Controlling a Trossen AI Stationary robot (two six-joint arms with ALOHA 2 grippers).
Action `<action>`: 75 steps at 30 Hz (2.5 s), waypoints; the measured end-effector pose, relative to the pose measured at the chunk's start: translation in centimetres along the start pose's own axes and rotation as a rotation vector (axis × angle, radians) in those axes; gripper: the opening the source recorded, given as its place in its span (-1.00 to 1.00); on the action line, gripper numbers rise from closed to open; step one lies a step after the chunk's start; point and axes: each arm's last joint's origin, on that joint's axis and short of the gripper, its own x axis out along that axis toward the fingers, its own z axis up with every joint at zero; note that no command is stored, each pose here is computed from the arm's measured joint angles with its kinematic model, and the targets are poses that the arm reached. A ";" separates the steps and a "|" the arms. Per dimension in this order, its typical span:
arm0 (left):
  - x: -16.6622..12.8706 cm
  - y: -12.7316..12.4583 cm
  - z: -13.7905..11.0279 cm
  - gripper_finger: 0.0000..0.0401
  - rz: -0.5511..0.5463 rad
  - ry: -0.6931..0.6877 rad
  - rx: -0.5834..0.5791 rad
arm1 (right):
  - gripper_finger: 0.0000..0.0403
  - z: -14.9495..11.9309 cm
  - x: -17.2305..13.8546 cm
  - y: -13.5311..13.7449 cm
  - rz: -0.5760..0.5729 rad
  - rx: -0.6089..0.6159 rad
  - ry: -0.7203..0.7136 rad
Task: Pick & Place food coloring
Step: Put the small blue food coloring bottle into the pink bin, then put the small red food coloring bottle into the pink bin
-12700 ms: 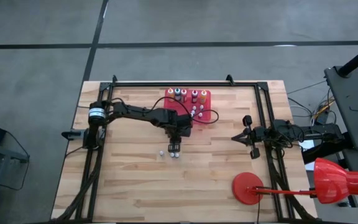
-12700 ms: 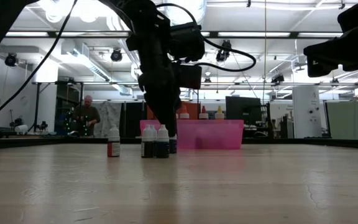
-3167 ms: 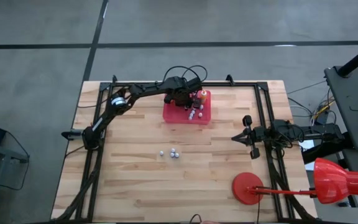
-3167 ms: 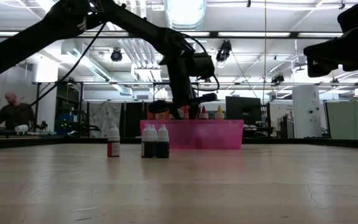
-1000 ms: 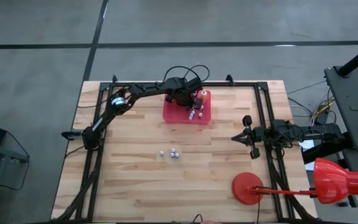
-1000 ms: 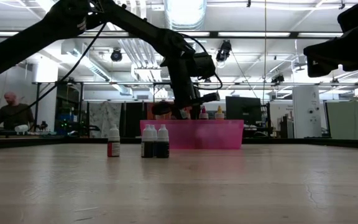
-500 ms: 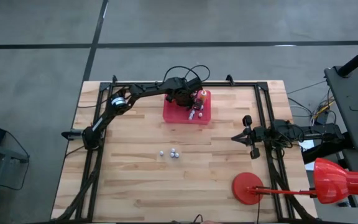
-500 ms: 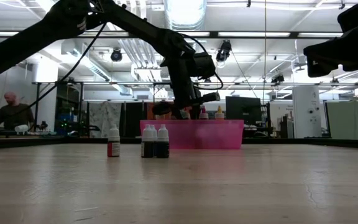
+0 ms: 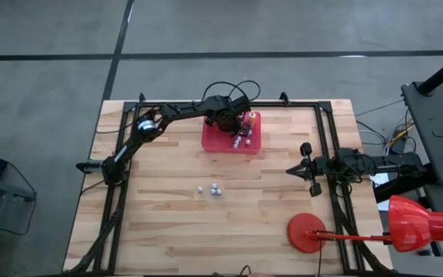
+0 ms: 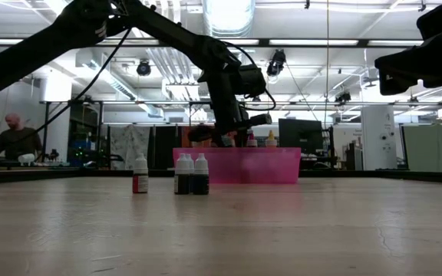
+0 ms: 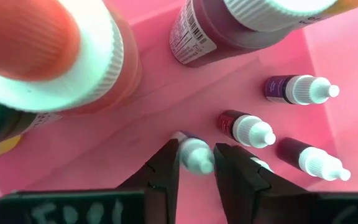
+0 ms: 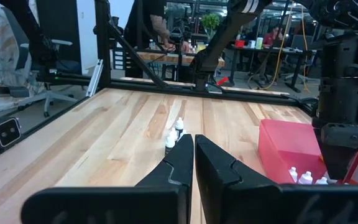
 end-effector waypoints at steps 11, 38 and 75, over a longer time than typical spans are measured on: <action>0.0 0.0 0.0 -0.55 0.000 0.000 0.003 | -0.96 0.0 0.0 0.0 0.001 0.000 0.000; 0.0 0.0 0.0 -0.55 0.000 0.000 0.029 | -0.96 0.0 0.0 0.0 0.000 0.000 0.000; -2.2 -0.3 0.2 -0.55 0.032 0.033 0.084 | -0.96 0.0 0.0 0.0 0.000 0.000 0.000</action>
